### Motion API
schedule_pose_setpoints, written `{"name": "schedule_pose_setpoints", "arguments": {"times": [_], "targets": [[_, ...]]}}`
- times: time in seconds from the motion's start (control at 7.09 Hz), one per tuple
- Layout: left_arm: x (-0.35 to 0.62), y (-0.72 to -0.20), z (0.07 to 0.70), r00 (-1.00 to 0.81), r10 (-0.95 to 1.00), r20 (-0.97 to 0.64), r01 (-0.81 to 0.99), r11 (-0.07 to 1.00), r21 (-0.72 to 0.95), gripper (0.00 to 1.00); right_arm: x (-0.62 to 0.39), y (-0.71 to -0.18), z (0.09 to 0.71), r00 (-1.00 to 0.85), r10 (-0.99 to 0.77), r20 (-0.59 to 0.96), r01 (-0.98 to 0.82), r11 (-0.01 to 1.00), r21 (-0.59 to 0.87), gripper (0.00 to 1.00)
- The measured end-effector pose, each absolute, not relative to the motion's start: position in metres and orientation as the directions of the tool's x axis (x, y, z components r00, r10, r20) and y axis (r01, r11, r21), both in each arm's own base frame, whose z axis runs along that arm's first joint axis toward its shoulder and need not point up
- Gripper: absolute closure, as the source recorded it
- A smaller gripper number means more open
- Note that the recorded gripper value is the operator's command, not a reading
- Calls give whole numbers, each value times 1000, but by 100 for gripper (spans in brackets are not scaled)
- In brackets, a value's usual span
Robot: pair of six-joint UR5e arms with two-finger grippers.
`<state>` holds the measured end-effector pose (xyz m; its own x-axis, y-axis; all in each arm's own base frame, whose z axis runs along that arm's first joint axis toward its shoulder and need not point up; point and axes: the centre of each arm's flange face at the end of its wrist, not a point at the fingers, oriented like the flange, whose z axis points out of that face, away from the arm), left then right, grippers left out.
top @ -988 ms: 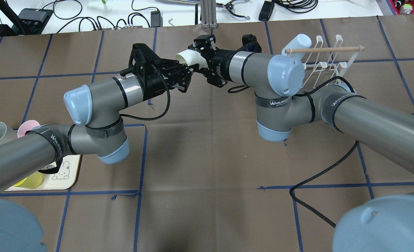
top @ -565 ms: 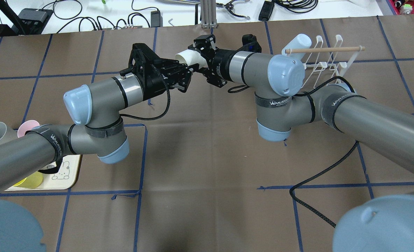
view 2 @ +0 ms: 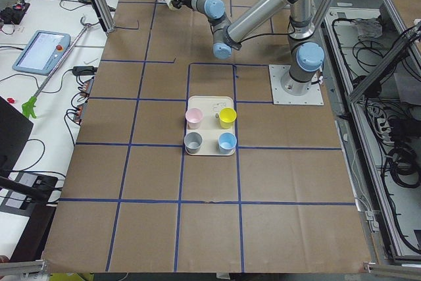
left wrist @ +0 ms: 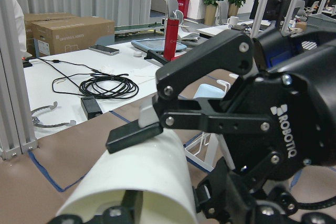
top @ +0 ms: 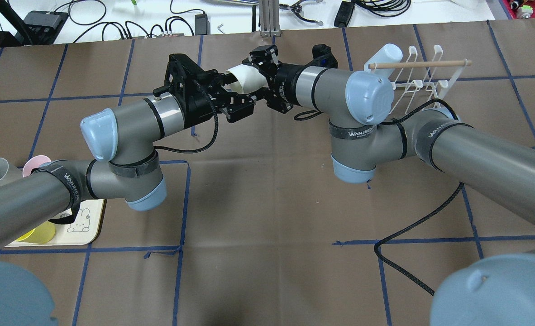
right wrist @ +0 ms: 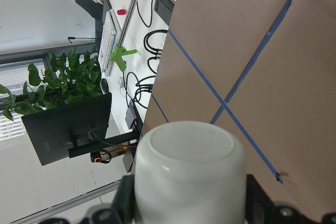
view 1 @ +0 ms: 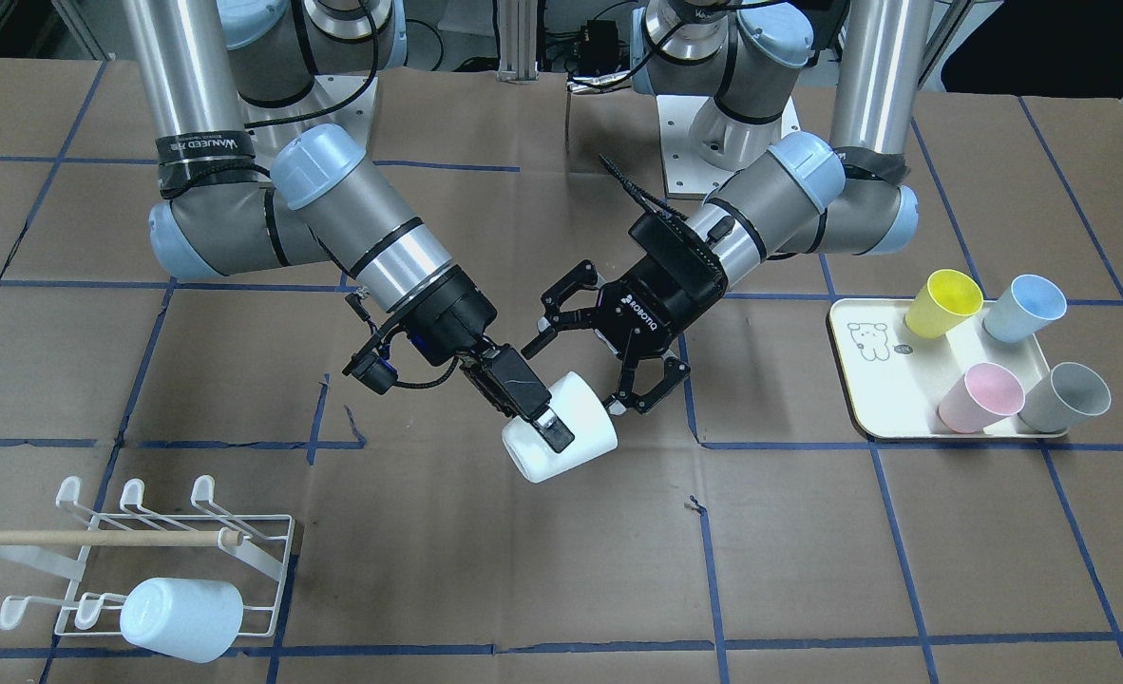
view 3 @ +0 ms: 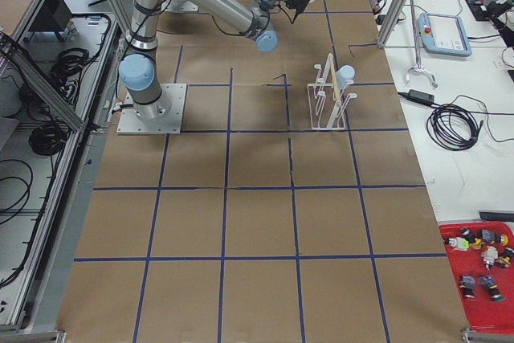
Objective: Transfer IKEA cup to right arm and place on rack
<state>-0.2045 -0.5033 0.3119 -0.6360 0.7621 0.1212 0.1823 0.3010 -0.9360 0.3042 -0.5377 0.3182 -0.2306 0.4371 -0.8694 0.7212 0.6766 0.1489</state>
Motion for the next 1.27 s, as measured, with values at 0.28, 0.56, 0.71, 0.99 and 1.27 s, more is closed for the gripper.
{"name": "schedule_pose_setpoints", "arguments": {"times": [0.28,0.56,0.71,0.99,1.27], "targets": [[-190,-496,315,-659,745,102,174,283,-943,0,302,-541,325,-230,422,-877,723,677,136,50],[-161,-486,307,-702,706,93,157,281,-947,0,281,-555,334,-247,378,-892,738,670,79,53],[-150,-486,306,-721,687,91,151,284,-947,0,259,-566,336,-298,325,-898,742,670,-4,57],[-134,-499,308,-793,603,85,158,338,-928,0,210,-588,342,-514,122,-849,668,679,-306,57],[-113,-535,337,-891,447,82,170,494,-853,0,160,-610,361,-762,-138,-633,440,607,-662,57]]}}
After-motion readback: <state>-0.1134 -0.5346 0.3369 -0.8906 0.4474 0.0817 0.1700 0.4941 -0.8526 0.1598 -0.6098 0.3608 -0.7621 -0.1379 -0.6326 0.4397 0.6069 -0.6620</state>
